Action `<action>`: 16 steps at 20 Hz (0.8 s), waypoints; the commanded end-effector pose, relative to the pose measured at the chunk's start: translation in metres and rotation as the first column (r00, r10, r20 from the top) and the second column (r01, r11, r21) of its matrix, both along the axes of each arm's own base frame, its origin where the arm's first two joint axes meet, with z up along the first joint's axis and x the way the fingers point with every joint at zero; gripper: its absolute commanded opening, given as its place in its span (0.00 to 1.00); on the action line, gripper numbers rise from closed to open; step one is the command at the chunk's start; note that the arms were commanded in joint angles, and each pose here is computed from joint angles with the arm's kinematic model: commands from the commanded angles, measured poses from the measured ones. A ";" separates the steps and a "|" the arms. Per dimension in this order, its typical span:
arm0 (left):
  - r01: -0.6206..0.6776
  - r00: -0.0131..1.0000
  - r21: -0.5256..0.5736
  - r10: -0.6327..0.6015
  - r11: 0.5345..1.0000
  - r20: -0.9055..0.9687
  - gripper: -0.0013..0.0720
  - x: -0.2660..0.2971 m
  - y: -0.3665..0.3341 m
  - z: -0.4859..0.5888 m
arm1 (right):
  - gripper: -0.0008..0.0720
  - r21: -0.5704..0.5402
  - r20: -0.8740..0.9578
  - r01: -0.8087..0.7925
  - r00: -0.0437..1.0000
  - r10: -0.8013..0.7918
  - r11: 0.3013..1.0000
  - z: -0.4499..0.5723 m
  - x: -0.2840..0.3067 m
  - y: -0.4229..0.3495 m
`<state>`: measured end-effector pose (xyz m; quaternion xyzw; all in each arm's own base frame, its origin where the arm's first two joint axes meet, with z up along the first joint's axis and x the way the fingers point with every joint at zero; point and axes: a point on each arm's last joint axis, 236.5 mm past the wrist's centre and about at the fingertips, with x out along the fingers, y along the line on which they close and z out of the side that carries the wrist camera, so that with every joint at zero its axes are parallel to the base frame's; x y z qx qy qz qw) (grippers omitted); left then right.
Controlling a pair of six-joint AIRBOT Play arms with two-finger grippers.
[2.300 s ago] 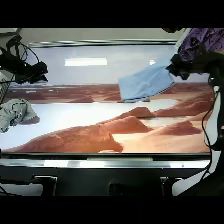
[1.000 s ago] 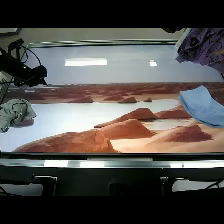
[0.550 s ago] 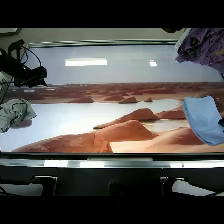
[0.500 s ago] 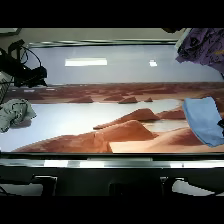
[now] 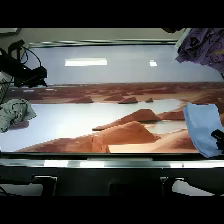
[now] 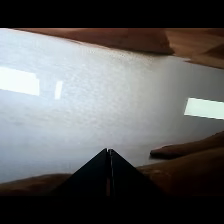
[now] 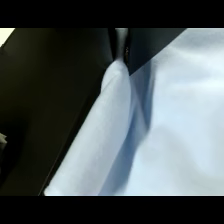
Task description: Fold the clothes and pants, and hang the long-sleeved shirts on hangers.
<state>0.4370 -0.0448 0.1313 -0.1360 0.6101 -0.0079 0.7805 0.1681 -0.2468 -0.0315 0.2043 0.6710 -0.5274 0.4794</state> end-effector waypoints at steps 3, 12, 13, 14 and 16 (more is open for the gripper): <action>0.001 1.000 0.000 -0.001 1.000 0.001 0.05 0.000 0.000 0.000 | 0.14 -0.010 -0.059 -0.007 0.998 0.007 1.000 -0.002 -0.014 -0.001; 0.007 1.000 0.002 -0.007 1.000 0.022 0.05 0.002 0.000 0.004 | 0.32 -0.012 0.509 -0.342 0.807 0.300 0.940 0.038 0.159 0.016; 0.029 0.998 0.009 -0.029 1.000 0.058 0.05 0.004 0.000 0.011 | 0.16 -0.059 0.631 -0.456 0.672 0.387 0.888 0.062 0.209 0.038; 0.056 0.992 0.021 -0.058 0.998 0.116 0.05 0.009 0.000 0.022 | 0.05 -0.108 0.706 -0.547 0.546 0.451 0.830 0.087 0.246 0.065; 0.076 0.967 0.040 -0.083 0.996 0.241 0.05 0.016 0.000 0.052 | 0.06 -0.217 0.778 -0.682 0.312 0.546 0.699 0.132 0.299 0.131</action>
